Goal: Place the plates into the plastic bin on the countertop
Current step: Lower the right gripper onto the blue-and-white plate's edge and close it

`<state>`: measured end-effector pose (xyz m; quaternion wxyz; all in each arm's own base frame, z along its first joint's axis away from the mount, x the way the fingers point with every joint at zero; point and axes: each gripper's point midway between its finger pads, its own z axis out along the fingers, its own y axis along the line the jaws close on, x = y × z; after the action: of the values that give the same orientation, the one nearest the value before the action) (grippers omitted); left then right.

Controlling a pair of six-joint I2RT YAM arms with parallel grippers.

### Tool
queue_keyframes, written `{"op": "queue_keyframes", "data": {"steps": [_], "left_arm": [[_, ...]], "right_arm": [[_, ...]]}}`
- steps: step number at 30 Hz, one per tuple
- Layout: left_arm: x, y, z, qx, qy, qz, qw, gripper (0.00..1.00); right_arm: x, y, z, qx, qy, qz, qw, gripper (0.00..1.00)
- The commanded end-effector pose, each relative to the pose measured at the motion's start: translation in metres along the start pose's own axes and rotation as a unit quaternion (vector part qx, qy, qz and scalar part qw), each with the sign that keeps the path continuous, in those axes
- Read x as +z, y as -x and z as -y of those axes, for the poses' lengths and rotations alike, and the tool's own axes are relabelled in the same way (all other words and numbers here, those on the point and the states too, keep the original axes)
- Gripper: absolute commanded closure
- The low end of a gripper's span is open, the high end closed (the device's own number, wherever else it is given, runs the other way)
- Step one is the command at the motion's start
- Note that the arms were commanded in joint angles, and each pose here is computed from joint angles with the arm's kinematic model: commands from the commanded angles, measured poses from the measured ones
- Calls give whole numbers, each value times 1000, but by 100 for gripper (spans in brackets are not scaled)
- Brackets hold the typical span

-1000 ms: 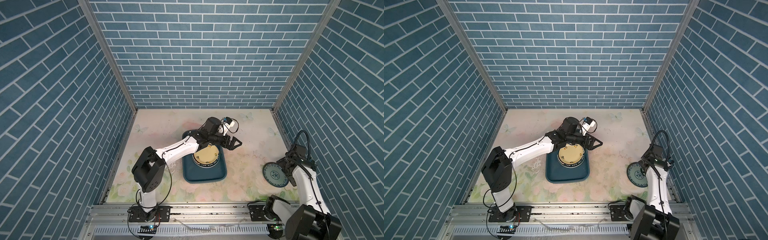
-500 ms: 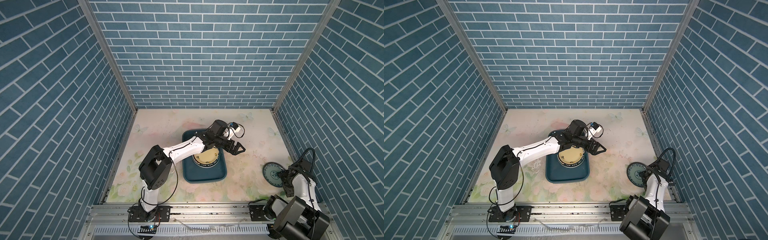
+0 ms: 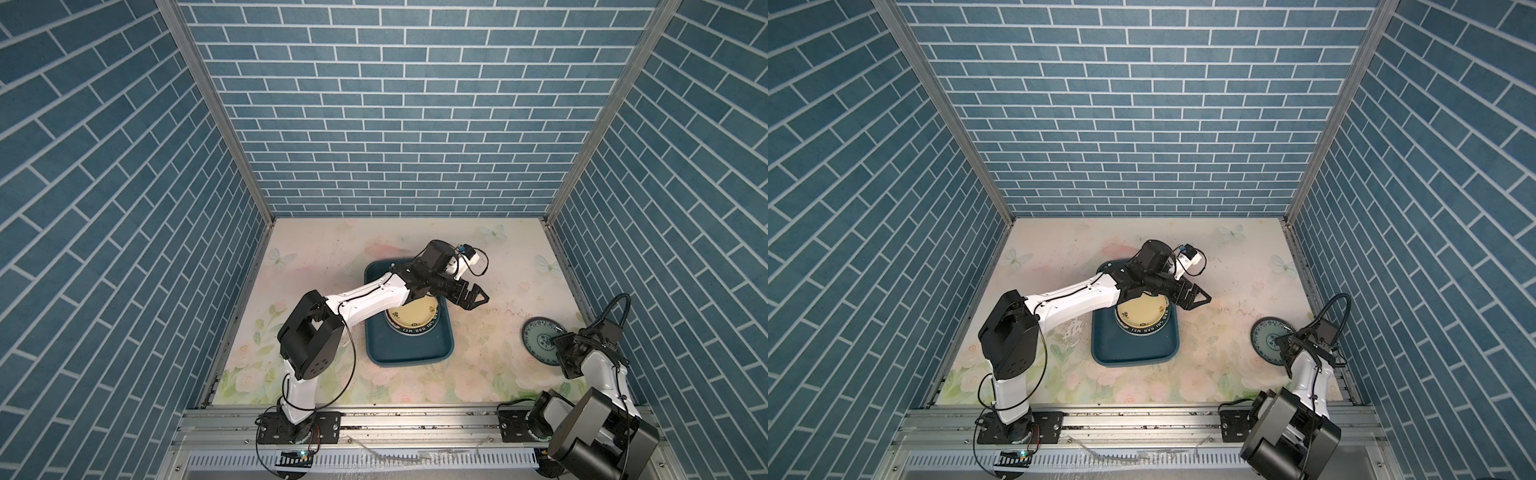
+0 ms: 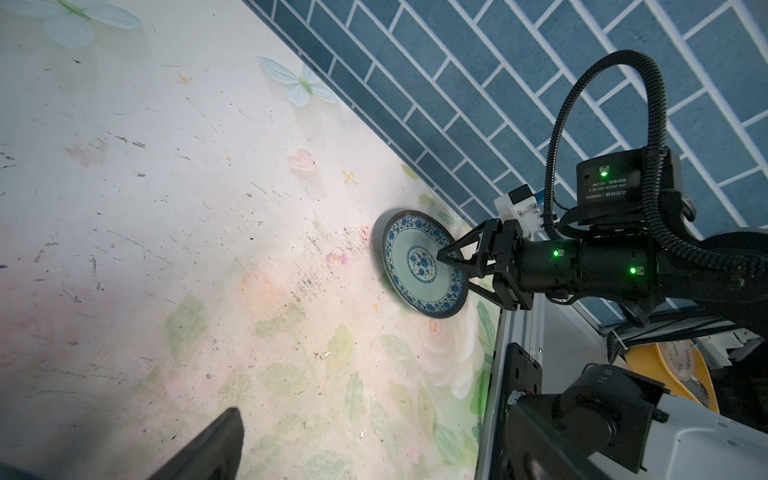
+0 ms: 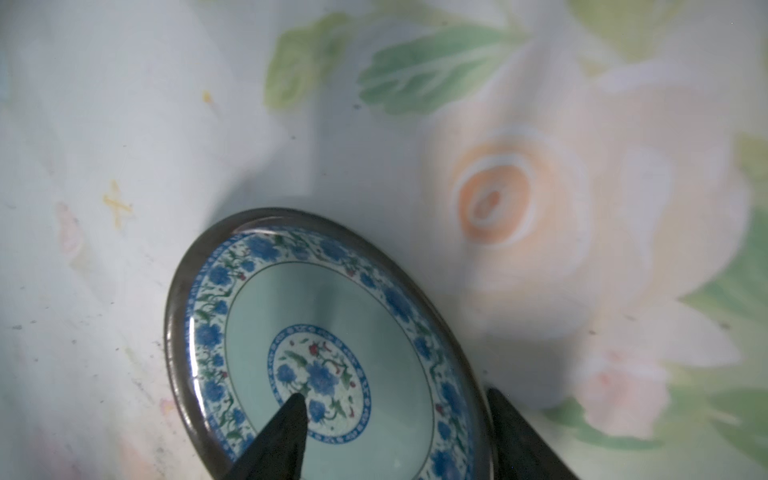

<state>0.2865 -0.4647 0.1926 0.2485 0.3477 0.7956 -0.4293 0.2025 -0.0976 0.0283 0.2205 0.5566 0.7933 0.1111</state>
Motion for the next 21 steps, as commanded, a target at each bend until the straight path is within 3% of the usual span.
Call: {"op": "queue_keyframes", "data": {"steps": [1, 11, 21], "left_arm": [[-11, 13, 3, 11, 8, 15, 1000, 0], [-15, 12, 1, 9, 22, 19, 1000, 0], [-21, 11, -6, 4, 39, 24, 999, 0]], "right_arm": [[11, -17, -11, -25, 38, -45, 998, 35], [31, -37, -80, -158, 94, -109, 977, 43], [51, -52, -89, -152, 117, -141, 971, 49]]}}
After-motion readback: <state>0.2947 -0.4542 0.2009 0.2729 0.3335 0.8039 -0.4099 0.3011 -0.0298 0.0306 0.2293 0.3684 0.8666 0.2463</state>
